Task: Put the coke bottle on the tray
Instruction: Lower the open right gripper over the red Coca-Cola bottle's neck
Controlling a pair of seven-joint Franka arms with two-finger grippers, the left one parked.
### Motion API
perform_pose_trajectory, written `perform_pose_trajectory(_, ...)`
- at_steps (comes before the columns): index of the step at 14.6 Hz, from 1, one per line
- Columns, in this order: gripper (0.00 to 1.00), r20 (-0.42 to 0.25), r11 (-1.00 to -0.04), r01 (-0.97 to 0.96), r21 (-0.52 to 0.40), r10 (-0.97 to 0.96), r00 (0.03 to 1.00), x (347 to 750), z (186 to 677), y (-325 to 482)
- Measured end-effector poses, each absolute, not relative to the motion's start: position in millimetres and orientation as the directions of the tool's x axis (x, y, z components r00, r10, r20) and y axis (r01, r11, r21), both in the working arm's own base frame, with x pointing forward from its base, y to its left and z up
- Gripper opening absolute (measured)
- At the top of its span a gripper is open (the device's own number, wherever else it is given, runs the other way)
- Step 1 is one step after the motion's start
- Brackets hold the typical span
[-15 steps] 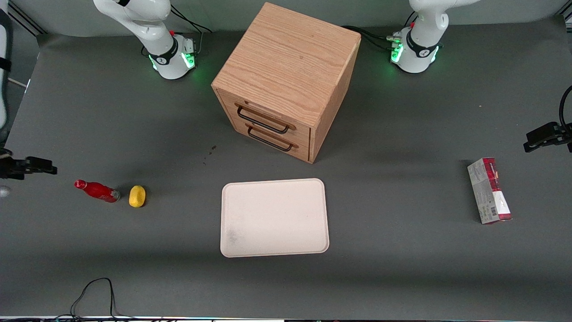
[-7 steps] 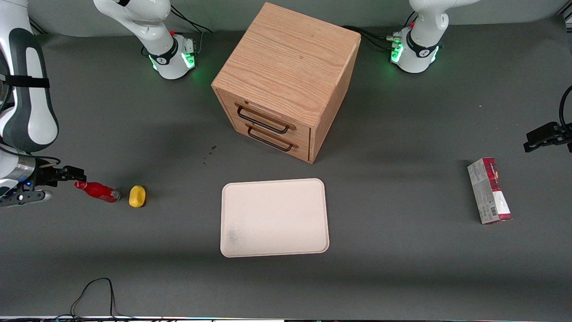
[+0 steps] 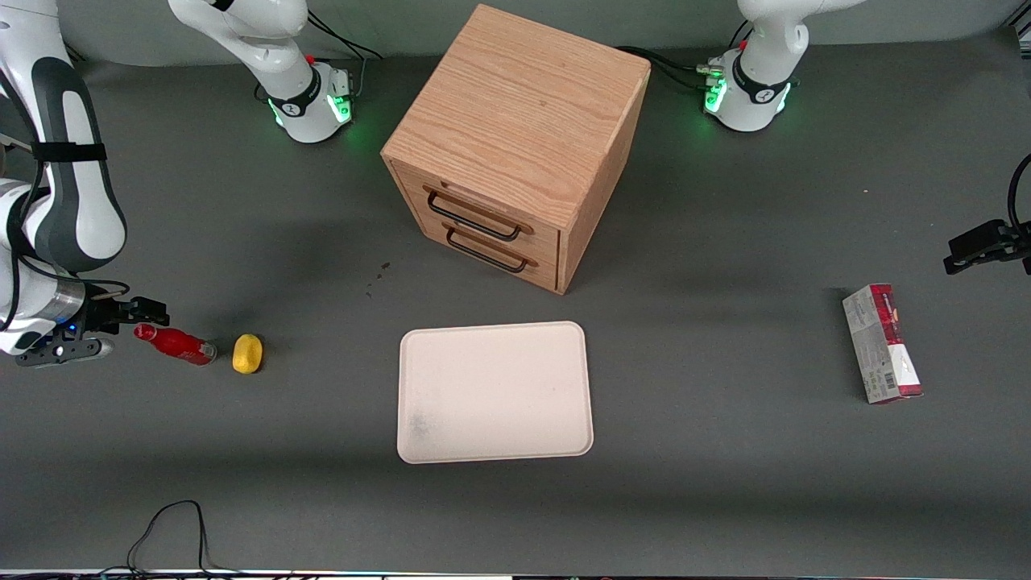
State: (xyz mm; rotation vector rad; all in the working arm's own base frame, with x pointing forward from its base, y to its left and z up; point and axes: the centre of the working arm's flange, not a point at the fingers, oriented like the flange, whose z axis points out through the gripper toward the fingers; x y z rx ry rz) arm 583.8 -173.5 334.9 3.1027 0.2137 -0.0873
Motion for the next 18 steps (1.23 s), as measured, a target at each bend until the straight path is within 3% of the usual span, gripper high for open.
perform_pose_trajectory(5, 0.98, -0.053, -0.990, 0.138, 0.028, 0.137, 0.989, 580.6, 327.5, -172.7)
perform_pose_trajectory(7, 0.93, -0.049, -0.990, 0.138, 0.030, 0.137, 0.989, 579.5, 324.6, -172.5)
perform_pose_trajectory(8, 0.86, -0.050, -0.990, 0.138, 0.030, 0.137, 0.989, 579.1, 324.0, -172.4)
perform_pose_trajectory(13, 0.29, -0.048, -0.990, 0.138, 0.030, 0.137, 0.989, 579.1, 324.6, -172.4)
perform_pose_trajectory(16, 0.01, -0.048, -0.990, 0.138, 0.030, 0.137, 0.989, 579.0, 324.8, -172.4)
perform_pose_trajectory(18, 0.01, -0.048, -0.990, 0.138, 0.030, 0.137, 0.989, 579.0, 325.0, -172.4)
